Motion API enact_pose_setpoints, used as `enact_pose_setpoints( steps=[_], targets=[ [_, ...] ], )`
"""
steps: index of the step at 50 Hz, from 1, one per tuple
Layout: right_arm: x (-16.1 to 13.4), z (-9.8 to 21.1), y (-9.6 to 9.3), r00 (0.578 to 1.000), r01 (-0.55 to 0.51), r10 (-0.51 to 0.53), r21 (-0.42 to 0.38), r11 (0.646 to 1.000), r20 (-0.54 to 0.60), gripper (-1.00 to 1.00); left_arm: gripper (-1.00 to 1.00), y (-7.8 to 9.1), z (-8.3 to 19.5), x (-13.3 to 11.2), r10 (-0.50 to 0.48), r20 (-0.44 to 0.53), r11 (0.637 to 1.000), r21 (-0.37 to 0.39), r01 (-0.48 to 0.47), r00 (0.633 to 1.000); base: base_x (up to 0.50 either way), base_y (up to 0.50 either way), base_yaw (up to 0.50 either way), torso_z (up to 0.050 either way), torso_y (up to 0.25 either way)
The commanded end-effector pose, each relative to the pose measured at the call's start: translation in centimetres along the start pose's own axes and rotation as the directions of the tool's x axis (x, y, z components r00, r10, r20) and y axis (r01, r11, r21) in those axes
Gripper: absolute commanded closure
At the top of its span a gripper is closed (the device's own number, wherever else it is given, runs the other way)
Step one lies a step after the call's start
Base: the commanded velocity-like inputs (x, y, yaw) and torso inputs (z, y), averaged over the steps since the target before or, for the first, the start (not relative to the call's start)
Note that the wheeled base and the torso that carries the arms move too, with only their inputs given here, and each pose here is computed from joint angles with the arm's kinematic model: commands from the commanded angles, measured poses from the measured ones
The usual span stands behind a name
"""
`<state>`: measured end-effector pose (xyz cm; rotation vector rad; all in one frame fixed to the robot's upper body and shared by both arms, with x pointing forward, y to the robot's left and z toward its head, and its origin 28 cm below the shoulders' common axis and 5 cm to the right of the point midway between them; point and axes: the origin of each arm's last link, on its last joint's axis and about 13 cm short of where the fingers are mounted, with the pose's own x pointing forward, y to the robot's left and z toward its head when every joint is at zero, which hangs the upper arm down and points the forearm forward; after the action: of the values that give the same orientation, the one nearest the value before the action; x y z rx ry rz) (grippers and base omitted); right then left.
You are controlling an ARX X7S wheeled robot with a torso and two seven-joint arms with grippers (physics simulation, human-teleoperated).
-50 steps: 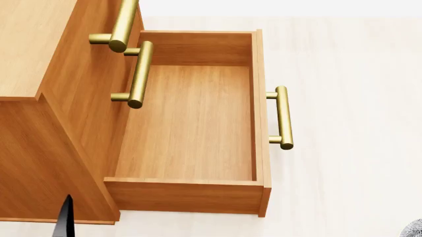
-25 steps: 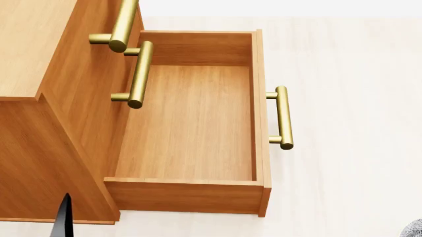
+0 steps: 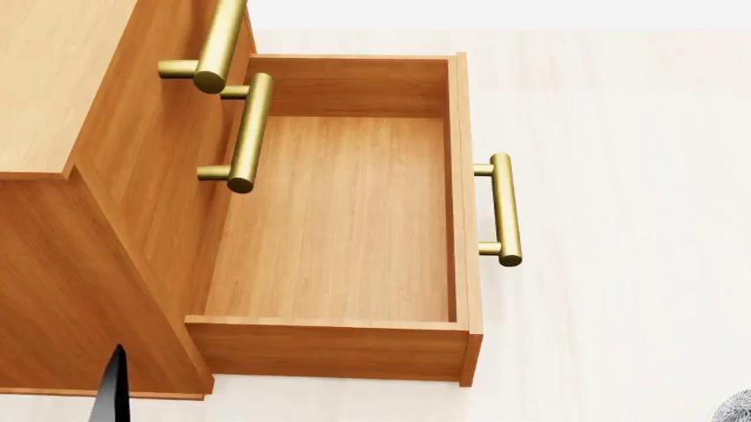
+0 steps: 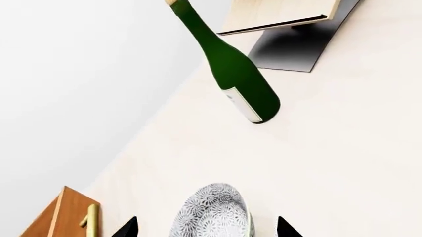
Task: Put the bowl in the bottom drawer of the cabinet and close it.
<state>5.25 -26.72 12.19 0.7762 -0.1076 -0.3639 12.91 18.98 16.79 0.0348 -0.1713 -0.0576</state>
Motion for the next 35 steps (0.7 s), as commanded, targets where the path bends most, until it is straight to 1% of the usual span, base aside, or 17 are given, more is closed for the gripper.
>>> enact_pose_setpoints(
  steps=[1,3,8,12,16,22,29,35],
  targets=[
    [1.1,-1.5,-0.2,0.999,0.03,-0.03,0.015,0.999,-0.019,-1.0,-1.0,0.0,-0.2,1.5,0.055,0.048,0.997,-0.05,-0.053,0.997,0.0,0.0,0.0,0.0,0.0],
    [1.4,-1.7,-0.2,0.999,0.03,-0.03,0.022,0.999,-0.023,-1.0,-1.0,0.0,-0.1,1.5,0.053,0.049,0.997,-0.051,-0.05,0.997,0.0,0.0,0.0,0.0,0.0],
    [1.6,-1.8,0.9,0.999,0.034,-0.033,0.027,0.999,-0.032,-1.0,-1.0,0.1,-0.2,1.5,0.055,0.047,0.997,-0.05,-0.053,0.997,0.0,0.0,0.0,0.0,0.0],
    [1.6,-2.0,1.2,0.999,0.04,-0.039,0.031,0.999,-0.038,-1.0,-1.0,0.1,-0.3,1.5,0.054,0.046,0.997,-0.051,-0.052,0.997,0.0,0.0,0.0,0.0,0.0],
    [1.1,-1.8,3.0,0.998,0.046,-0.045,0.036,0.998,-0.043,-1.0,-1.0,0.1,-0.3,1.5,0.054,0.046,0.997,-0.05,-0.052,0.997,0.0,0.0,0.0,0.0,0.0],
    [1.3,-1.7,3.8,0.997,0.061,-0.059,0.047,0.997,-0.051,-1.0,-1.0,0.1,-0.2,1.5,0.053,0.047,0.997,-0.051,-0.051,0.997,0.0,0.0,0.0,0.0,0.0],
    [1.8,-1.8,3.4,0.995,0.088,-0.085,0.059,0.994,-0.053,-1.0,-1.0,0.1,-0.3,1.5,0.053,0.046,0.997,-0.052,-0.051,0.998,0.0,0.0,0.0,0.0,0.0],
    [2.0,-1.9,2.5,0.993,0.105,-0.101,0.068,0.992,-0.052,-1.0,-1.0,0.1,-0.2,1.5,0.054,0.046,0.997,-0.051,-0.051,0.997,0.0,0.0,0.0,0.0,0.0]
  ],
)
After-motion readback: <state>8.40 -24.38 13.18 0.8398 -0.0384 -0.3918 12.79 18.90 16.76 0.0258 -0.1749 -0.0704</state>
